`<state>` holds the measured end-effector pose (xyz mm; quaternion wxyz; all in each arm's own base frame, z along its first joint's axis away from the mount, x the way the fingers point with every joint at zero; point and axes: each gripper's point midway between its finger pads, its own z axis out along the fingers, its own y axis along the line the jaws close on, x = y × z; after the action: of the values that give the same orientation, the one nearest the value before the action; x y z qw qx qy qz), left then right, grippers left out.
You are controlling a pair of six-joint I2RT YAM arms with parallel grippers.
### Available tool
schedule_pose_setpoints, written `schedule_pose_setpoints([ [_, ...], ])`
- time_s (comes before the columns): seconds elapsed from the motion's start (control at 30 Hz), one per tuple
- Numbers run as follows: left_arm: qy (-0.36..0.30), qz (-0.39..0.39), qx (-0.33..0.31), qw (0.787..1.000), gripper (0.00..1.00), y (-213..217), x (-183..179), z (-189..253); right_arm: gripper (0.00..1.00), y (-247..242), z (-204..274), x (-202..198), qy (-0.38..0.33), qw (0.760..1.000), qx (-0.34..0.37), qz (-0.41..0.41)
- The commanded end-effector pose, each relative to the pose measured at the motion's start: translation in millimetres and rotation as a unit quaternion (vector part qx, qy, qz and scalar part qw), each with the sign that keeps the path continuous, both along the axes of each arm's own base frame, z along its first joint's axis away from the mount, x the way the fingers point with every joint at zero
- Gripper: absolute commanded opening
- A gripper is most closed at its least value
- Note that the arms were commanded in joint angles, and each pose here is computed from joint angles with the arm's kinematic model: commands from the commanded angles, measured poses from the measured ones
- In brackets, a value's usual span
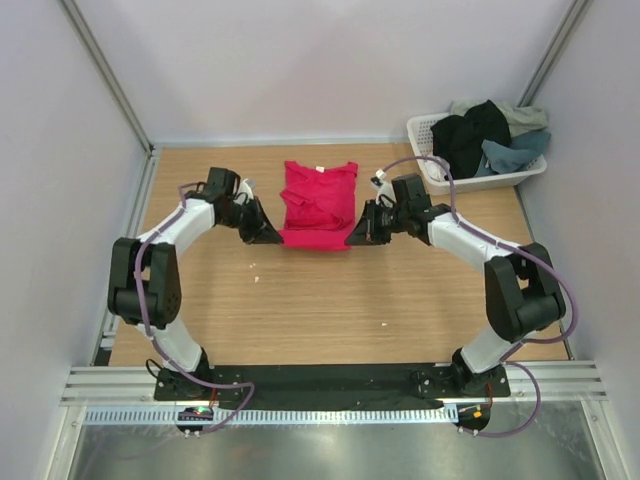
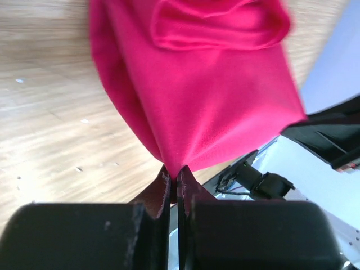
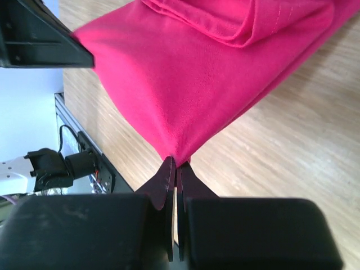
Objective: Fold and stack the t-shirts
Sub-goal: Fold the tshirt
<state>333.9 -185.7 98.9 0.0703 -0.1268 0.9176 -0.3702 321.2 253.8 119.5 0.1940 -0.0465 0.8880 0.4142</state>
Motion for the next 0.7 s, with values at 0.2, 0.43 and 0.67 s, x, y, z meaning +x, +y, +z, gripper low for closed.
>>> schedule_pose_setpoints([
  [0.2,-0.106,-0.037,-0.020,0.993,0.00,-4.6,-10.8,71.0,0.01,-17.1,48.9,-15.2,-0.050,0.999,0.004,-0.007],
  [0.43,-0.162,-0.069,-0.019,0.984,0.00,-15.2,-26.2,101.7,0.02,-21.9,75.4,-23.7,-0.074,0.997,0.016,-0.021],
  [0.67,-0.136,-0.068,-0.006,0.988,0.00,-12.4,-31.4,81.1,0.02,-34.4,56.6,-43.3,-0.063,0.998,0.005,-0.028],
])
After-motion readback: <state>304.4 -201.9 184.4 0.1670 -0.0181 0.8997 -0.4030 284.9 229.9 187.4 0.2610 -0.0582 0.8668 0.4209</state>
